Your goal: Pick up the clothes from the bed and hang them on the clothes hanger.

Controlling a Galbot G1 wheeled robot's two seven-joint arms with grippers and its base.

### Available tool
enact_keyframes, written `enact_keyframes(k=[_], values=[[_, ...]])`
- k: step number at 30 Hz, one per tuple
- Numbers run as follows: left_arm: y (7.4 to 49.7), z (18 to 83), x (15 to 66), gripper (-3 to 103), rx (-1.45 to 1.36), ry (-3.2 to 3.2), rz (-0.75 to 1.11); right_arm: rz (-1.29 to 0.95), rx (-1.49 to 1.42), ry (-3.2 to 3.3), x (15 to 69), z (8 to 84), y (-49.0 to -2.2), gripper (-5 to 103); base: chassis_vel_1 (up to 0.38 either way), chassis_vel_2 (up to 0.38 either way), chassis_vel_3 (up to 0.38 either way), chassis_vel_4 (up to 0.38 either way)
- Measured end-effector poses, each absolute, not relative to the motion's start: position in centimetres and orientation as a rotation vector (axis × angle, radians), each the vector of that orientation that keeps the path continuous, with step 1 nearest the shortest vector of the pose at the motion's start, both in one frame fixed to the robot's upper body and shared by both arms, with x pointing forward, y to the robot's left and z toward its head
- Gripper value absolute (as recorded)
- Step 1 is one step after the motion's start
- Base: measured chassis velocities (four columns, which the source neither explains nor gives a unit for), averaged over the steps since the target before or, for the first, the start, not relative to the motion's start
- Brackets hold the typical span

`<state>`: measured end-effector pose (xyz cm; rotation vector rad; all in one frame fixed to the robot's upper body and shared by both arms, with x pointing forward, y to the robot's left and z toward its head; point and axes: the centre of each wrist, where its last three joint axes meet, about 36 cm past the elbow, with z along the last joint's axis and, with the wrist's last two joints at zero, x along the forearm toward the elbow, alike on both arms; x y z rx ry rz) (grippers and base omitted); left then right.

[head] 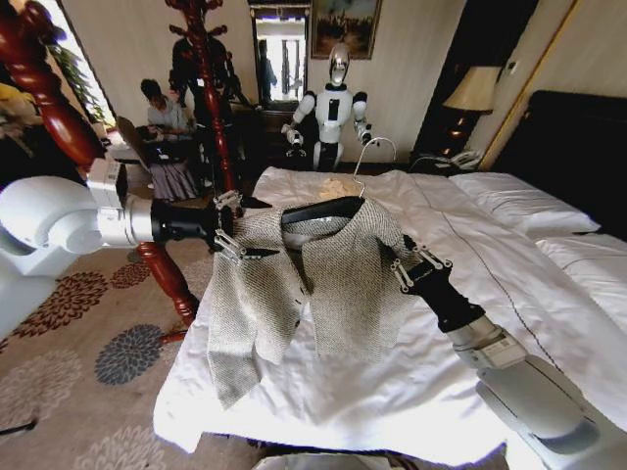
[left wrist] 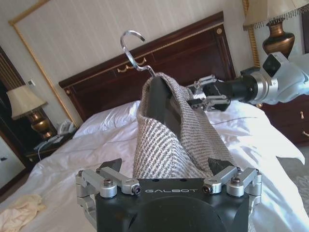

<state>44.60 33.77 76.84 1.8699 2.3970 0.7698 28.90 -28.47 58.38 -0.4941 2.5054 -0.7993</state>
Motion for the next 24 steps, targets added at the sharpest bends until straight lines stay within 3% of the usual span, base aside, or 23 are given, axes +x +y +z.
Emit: enact_keyframes(k=[8, 11, 17, 24], values=[[32.6, 75.6, 45.9, 100, 1.925, 2.378, 0.775, -0.789, -0.509, 2.499, 28.8, 58.7, -28.3, 23, 0.000, 0.000, 0.000, 0.000], [31.1, 75.9, 47.0, 85, 1.960, 2.340, 0.768, -0.782, -0.515, 2.499, 28.8, 58.7, -28.3, 23, 0.000, 0.000, 0.000, 0.000], [29.1, 76.8, 48.7, 69, 1.998, 2.292, 0.768, -0.772, -0.519, 2.493, 28.8, 58.7, -28.4, 23, 0.000, 0.000, 0.000, 0.000], [27.2, 77.5, 50.5, 36, 2.061, 2.231, 0.755, -0.758, -0.514, 2.490, 28.8, 58.9, -28.5, 25, 0.000, 0.000, 0.000, 0.000]])
